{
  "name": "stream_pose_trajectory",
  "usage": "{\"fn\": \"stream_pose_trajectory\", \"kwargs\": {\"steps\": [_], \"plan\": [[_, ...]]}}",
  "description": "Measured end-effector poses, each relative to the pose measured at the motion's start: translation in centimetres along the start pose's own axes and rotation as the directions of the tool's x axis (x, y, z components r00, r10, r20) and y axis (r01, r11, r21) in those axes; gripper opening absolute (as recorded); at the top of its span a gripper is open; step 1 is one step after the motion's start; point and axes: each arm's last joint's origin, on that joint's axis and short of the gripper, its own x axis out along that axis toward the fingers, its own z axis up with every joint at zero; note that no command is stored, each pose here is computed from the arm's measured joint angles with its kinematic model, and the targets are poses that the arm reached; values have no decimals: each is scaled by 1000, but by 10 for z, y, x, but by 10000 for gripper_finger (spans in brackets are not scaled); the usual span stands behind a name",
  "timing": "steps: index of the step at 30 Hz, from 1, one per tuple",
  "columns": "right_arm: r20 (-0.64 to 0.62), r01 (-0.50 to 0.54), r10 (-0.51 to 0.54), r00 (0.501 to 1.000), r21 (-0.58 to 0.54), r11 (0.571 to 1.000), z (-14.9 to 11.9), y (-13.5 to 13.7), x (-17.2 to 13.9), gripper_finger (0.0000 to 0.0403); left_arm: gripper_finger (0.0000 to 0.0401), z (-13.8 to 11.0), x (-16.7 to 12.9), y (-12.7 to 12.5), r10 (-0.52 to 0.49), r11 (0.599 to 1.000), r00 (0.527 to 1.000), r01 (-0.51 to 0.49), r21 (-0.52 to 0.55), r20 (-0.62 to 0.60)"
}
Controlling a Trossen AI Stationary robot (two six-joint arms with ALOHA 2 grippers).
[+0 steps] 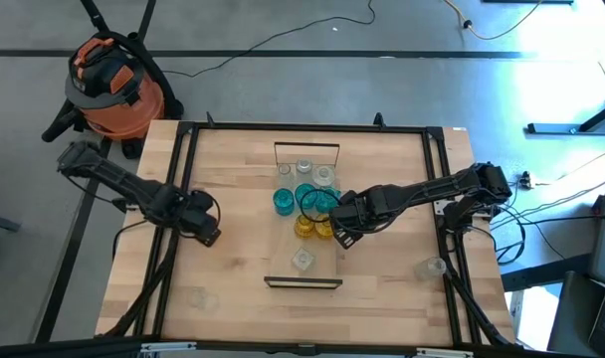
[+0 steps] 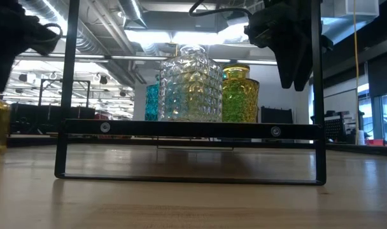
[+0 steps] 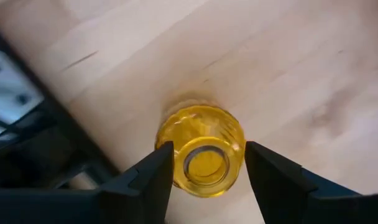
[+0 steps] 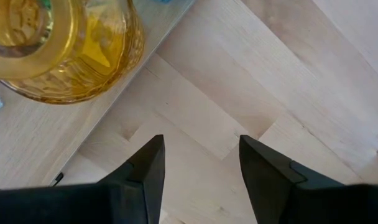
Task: Sort vases onto shelf
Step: Put the yellow vase on the shelf aligned with the other yellow vase
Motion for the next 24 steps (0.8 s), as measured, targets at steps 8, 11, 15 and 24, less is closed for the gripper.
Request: {"fn": "stream_pose_trajectory", "kwargs": {"steps": [8,11,15,24], "plan": [[0,0,0,1000,-1,1000,0,0,0,170,190,3,10,0,-29,999,999,29,-16,-40],[0,0,0,1000,-1,1000,0,0,0,170,190,3,10,0,-32,999,998,32,-11,-59],[-1,0,0,1000,-1,1000,0,0,0,170,190,3,10,0,-36,999,996,36,-12,-79],[1,-4,4,1000,0,1000,0,0,0,170,157,2,10,-2,-54,998,993,53,-18,-107]]}}
